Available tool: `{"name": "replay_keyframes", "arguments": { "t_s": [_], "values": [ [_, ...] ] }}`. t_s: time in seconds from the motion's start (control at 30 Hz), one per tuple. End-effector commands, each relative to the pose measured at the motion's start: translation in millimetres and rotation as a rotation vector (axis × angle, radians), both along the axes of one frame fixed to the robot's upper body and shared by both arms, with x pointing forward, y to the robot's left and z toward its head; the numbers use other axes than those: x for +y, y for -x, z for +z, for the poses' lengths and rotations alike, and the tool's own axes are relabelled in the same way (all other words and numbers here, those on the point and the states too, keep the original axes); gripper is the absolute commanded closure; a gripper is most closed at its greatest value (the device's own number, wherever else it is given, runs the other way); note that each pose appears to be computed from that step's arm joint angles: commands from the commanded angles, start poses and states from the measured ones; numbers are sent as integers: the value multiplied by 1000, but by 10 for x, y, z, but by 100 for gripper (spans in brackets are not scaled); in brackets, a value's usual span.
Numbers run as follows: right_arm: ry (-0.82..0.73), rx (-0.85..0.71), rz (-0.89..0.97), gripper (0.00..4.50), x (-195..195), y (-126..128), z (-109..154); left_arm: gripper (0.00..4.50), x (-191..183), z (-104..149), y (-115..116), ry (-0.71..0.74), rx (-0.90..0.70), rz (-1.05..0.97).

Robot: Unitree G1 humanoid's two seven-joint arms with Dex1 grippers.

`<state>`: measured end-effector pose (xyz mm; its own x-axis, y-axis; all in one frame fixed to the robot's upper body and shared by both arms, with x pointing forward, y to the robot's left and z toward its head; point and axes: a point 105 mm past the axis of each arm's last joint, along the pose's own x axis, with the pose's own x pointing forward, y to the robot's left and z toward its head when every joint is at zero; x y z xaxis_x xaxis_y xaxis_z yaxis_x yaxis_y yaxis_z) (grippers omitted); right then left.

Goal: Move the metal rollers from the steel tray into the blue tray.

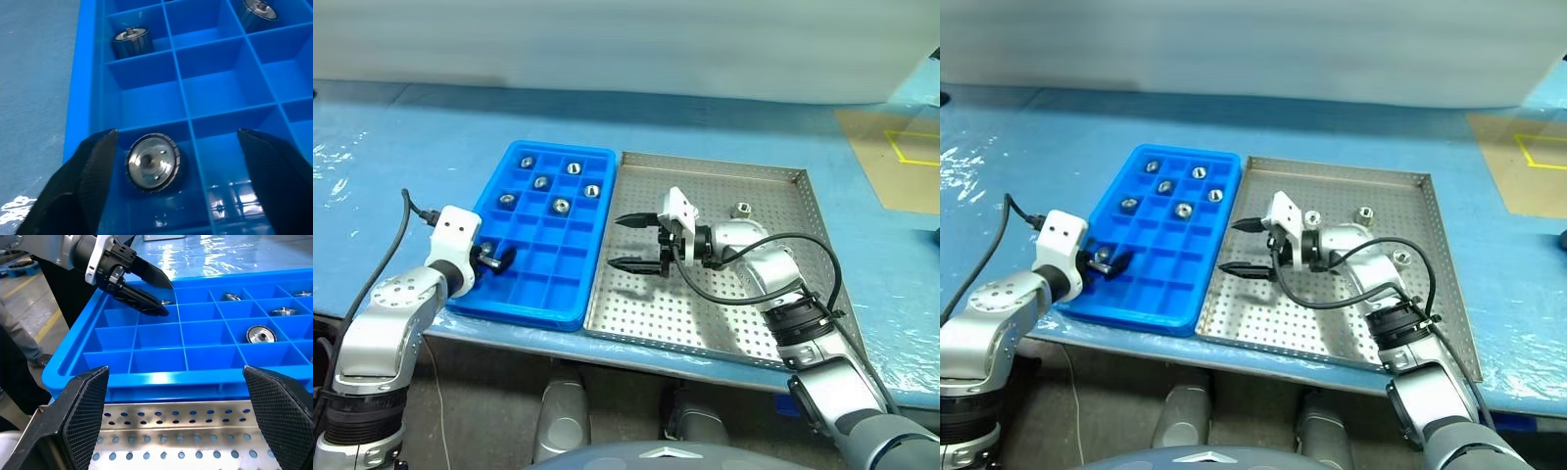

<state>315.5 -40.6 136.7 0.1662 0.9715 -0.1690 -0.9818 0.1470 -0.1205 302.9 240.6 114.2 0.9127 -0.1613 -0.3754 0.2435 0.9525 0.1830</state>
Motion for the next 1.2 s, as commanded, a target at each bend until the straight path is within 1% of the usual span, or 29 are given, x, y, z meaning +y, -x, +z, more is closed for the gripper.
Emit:
{"name": "replay_keyframes", "arguments": {
  "t_s": [0.03, 0.23, 0.5, 0.6, 0.7, 0.97, 1.1, 1.2],
  "values": [
    [-26, -53, -1, 0, -21, 22, 150, 2, -7, 103, -16, -18, -30, -26],
    [-27, -66, -30, 0, -83, -5, 200, 2, -270, 147, -21, 25, 3, -176],
    [-33, -94, -110, 0, -268, -30, 305, 2, -539, 478, -182, 116, -75, -310],
    [-35, -97, -144, 0, -355, -26, 337, 2, -614, 554, -235, 131, -86, -355],
    [-23, -98, -193, 0, -468, -15, 318, 2, -735, 571, -274, 146, -78, -420],
    [-10, -114, -322, 0, -711, 17, 309, 2, -1022, 491, -401, 119, -51, -580],
    [-8, -123, -371, 0, -798, 42, 326, 2, -1162, 538, -472, 122, -49, -653],
    [-5, -122, -409, 0, -864, 78, 317, 2, -1298, 600, -577, 129, -53, -706]
  ]
}}
